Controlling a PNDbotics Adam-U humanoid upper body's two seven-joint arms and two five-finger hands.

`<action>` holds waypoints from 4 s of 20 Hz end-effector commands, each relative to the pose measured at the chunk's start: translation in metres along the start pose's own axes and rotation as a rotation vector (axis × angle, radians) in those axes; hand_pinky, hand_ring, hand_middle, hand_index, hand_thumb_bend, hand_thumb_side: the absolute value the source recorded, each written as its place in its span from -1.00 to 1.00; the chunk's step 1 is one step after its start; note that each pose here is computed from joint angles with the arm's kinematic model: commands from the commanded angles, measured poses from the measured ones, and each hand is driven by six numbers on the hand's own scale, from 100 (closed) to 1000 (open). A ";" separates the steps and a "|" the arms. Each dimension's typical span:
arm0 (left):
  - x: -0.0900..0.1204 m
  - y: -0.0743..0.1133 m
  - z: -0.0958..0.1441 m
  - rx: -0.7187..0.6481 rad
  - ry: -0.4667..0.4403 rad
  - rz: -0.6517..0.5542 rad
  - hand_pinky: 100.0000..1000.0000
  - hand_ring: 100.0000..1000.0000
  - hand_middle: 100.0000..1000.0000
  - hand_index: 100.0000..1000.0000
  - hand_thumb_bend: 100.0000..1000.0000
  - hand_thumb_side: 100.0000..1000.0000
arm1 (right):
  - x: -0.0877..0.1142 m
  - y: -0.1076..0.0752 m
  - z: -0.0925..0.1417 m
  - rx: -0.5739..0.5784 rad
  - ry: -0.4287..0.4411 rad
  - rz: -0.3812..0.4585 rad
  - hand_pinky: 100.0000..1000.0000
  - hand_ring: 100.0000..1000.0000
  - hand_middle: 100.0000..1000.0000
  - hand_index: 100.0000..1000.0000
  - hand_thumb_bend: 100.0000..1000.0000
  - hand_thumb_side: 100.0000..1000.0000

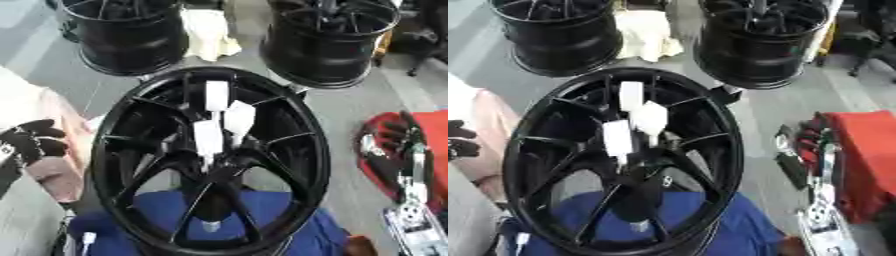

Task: Pull the pin out of the wheel hub.

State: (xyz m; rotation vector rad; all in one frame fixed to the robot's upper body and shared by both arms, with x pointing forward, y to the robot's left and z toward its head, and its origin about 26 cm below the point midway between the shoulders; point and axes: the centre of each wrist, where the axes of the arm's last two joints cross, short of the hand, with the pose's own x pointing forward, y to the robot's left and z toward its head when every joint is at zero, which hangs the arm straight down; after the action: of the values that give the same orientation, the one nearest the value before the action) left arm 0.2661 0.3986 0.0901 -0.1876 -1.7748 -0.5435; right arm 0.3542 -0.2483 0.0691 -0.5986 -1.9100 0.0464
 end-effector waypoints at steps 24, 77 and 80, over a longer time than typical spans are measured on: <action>0.012 0.004 -0.002 -0.035 0.021 -0.057 0.52 0.43 0.41 0.76 -1.00 0.41 | 0.279 -0.004 -0.075 1.390 -0.439 0.611 0.69 0.79 0.71 0.94 -0.28 -0.54; 0.012 0.003 -0.005 -0.037 0.007 -0.062 0.53 0.43 0.41 0.76 -1.00 0.42 | 0.200 0.081 -0.095 1.534 -0.299 0.854 0.72 0.74 0.59 0.83 -0.38 -0.44; 0.012 0.003 -0.005 -0.037 0.006 -0.062 0.53 0.43 0.41 0.76 -1.00 0.42 | 0.198 0.084 -0.095 1.535 -0.301 0.862 0.72 0.75 0.59 0.82 -0.38 -0.43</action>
State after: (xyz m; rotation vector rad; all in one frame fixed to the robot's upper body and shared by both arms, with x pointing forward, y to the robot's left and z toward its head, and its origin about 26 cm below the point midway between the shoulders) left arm 0.2661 0.3968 0.0916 -0.1739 -1.7466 -0.5865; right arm 0.4105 -0.1118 0.2442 -0.2110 -1.1711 1.9943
